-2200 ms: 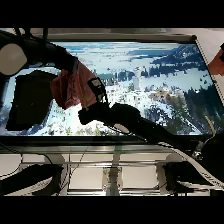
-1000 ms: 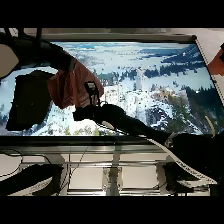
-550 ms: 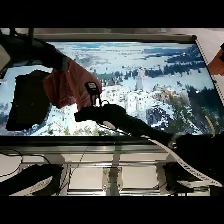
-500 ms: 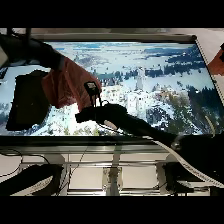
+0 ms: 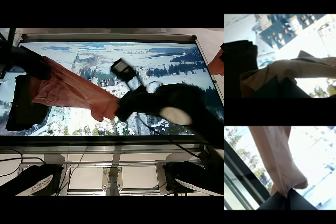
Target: Fold the clothes and pants, and hang the long-sleeved shirts on hangers.
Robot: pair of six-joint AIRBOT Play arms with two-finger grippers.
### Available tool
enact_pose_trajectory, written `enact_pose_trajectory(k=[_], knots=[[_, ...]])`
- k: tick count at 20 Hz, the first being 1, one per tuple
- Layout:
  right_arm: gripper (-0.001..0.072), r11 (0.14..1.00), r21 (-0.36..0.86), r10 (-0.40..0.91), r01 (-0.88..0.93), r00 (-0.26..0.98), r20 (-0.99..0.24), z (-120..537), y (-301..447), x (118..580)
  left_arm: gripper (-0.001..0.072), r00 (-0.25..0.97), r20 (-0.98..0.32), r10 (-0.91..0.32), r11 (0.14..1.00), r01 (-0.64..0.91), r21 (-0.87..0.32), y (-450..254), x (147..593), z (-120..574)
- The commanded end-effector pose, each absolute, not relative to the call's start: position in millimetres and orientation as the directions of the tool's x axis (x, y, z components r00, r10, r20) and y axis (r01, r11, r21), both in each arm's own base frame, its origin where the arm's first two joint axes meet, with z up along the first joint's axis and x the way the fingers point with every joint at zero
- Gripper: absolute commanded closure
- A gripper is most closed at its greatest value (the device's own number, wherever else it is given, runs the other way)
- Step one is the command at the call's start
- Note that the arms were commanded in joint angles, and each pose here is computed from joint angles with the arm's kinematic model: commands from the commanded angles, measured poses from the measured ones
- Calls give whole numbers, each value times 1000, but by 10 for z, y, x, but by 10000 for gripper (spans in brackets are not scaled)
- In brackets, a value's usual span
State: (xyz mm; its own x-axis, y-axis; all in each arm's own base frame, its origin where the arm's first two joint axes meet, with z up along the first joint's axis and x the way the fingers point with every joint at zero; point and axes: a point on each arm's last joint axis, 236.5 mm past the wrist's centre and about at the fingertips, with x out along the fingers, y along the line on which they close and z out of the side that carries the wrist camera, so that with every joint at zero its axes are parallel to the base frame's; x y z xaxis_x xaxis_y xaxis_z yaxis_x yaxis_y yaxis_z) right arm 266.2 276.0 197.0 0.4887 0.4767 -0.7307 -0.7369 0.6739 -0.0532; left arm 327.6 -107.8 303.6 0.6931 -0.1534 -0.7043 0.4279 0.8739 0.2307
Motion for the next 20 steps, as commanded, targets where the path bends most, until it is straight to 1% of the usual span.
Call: enact_pose_trajectory(k=[1,4,6,9,10,12,14,15,16,17,20], knots=[[704,639,-69,482,-766,469,-740,2503,2333,2258,677,611,-692,-384,838,546,18,-1538,2903,3137],[705,629,-20,460,-777,393,-796,2650,2156,1960,678,520,-678,-519,778,615,-124,-1839,2646,3186],[705,637,24,483,-771,375,-791,2789,2150,1856,677,455,-654,-605,722,660,-210,-2042,2490,3244],[705,589,96,557,-803,317,-767,3025,2210,1610,677,305,-576,-759,563,751,-344,-2387,2095,3455],[705,571,109,574,-814,302,-761,3096,2205,1530,677,293,-557,-777,539,766,-350,-2416,2032,3525],[705,572,97,576,-815,315,-754,3197,2129,1483,677,340,-557,-758,572,756,-318,-2338,2092,3573],[705,606,63,546,-793,357,-758,3206,2041,1567,677,431,-593,-680,675,685,-276,-2098,2342,3488],[705,622,45,524,-781,374,-765,3181,2018,1635,677,477,-634,-609,748,612,-258,-1907,2509,3377],[705,623,25,504,-782,377,-777,3136,2021,1690,677,486,-684,-544,800,546,-248,-1743,2630,3226],[705,613,6,483,-790,369,-794,3069,2040,1737,677,465,-720,-515,819,513,-255,-1676,2693,3088],[705,588,-11,434,-808,327,-839,2854,2190,1896,677,333,-790,-515,809,493,-319,-1770,2764,2586]])
